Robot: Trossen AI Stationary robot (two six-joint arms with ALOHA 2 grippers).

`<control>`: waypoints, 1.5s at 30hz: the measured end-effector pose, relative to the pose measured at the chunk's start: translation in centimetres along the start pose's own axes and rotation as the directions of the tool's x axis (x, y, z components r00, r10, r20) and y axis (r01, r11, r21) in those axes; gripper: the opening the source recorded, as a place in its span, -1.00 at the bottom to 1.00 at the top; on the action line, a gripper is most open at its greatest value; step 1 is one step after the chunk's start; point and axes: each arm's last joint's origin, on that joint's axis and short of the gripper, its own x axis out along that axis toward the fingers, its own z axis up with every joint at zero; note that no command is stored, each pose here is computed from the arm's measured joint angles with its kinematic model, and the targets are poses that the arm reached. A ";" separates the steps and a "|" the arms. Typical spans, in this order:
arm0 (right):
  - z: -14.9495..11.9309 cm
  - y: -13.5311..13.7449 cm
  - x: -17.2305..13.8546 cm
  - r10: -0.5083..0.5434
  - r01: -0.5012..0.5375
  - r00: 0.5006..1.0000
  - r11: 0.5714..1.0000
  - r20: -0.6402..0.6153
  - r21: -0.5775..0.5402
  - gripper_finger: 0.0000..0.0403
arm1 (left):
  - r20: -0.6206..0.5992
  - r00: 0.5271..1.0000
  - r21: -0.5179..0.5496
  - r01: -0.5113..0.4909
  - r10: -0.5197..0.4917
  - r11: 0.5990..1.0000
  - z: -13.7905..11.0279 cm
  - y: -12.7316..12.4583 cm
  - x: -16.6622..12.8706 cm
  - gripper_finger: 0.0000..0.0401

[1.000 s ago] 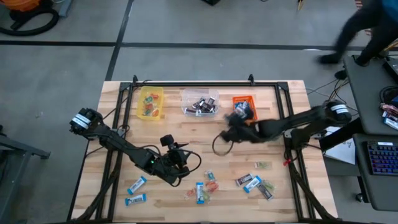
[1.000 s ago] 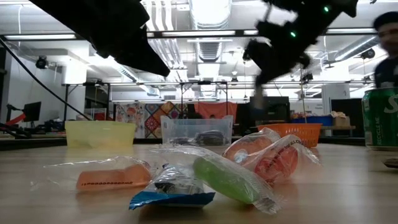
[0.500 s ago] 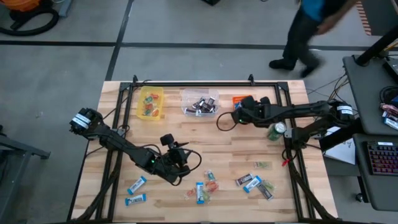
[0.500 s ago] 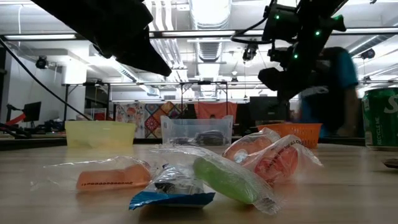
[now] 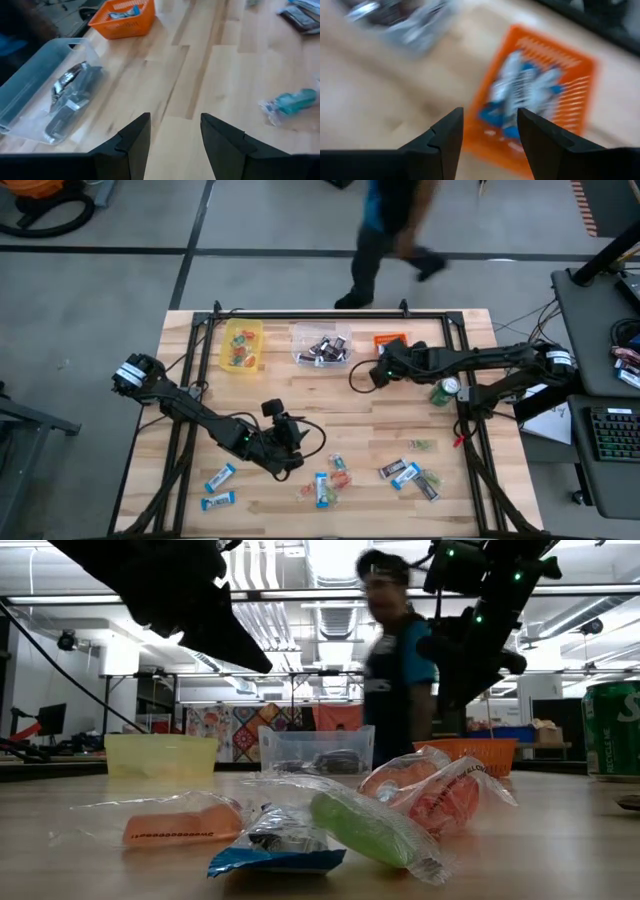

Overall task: Organize candy in baskets
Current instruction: Put the blue gummy into the yellow bin

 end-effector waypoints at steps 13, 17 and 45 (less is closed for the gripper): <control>-3.4 6.5 -4.4 0.576 -0.588 0.805 0.743 -0.144 -0.320 -0.18 | -0.040 0.995 0.050 0.092 -0.090 0.994 -0.1 -0.3 0.0 -0.22; -5.1 8.3 -6.4 0.665 -0.648 0.732 0.615 -0.145 -0.449 -0.17 | -0.039 0.995 0.039 0.092 -0.091 0.995 -0.1 -0.3 0.0 -0.22; -16.5 16.9 -2.6 0.722 -0.681 0.653 0.429 -0.228 -0.594 0.00 | -0.028 0.995 -0.045 0.099 -0.100 0.994 0.0 -0.4 0.0 -0.22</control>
